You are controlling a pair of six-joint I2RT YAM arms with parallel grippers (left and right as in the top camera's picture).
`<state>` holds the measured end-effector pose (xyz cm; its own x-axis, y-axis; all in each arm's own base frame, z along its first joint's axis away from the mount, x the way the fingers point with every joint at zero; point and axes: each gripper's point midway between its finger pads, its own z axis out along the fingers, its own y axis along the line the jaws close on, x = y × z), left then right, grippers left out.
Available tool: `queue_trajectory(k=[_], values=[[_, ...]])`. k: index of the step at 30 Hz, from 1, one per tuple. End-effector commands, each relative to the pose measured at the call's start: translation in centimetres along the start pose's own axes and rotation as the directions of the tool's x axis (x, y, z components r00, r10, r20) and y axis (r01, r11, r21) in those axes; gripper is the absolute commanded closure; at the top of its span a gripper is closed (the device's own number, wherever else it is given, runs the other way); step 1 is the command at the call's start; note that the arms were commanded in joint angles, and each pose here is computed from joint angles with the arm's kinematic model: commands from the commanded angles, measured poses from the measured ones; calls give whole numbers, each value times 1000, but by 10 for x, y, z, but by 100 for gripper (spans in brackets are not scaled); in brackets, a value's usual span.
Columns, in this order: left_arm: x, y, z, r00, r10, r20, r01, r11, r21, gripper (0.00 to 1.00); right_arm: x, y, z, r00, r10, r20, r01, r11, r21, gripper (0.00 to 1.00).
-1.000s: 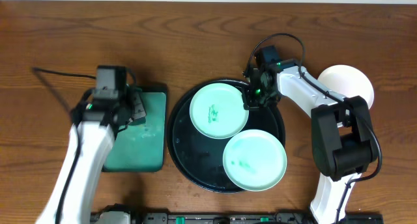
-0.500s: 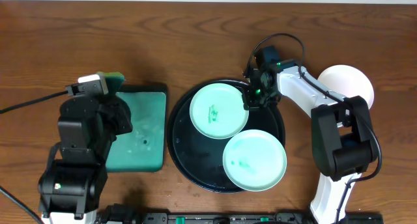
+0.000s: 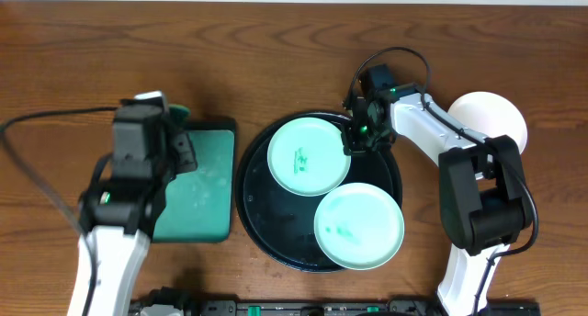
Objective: Clean dirty plates on tray and stack at the side
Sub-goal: 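Dip left gripper into the water tray and grasp the sponge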
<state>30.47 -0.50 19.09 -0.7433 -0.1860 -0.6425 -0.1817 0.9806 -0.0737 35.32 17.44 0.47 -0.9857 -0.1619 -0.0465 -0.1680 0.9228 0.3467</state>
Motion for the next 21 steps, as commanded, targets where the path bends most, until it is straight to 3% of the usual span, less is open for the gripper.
queue_trajectory(k=[1,12,17,21], values=[[18,2,35,992,-17,-121,12,999,-46,93,4,-1,5,1000,13,-21,-13,1000,5,99],[97,6,116,878,-44,-476,-14,993,-117,93,4,-1,5,1000,13,-21,-13,1000,5,99],[109,0,122,851,-57,-522,9,996,-94,93,4,0,5,1000,13,-22,-13,1000,-2,99],[98,-12,111,870,-56,-490,44,998,-35,93,5,0,5,1000,13,-22,-13,1000,-2,99]])
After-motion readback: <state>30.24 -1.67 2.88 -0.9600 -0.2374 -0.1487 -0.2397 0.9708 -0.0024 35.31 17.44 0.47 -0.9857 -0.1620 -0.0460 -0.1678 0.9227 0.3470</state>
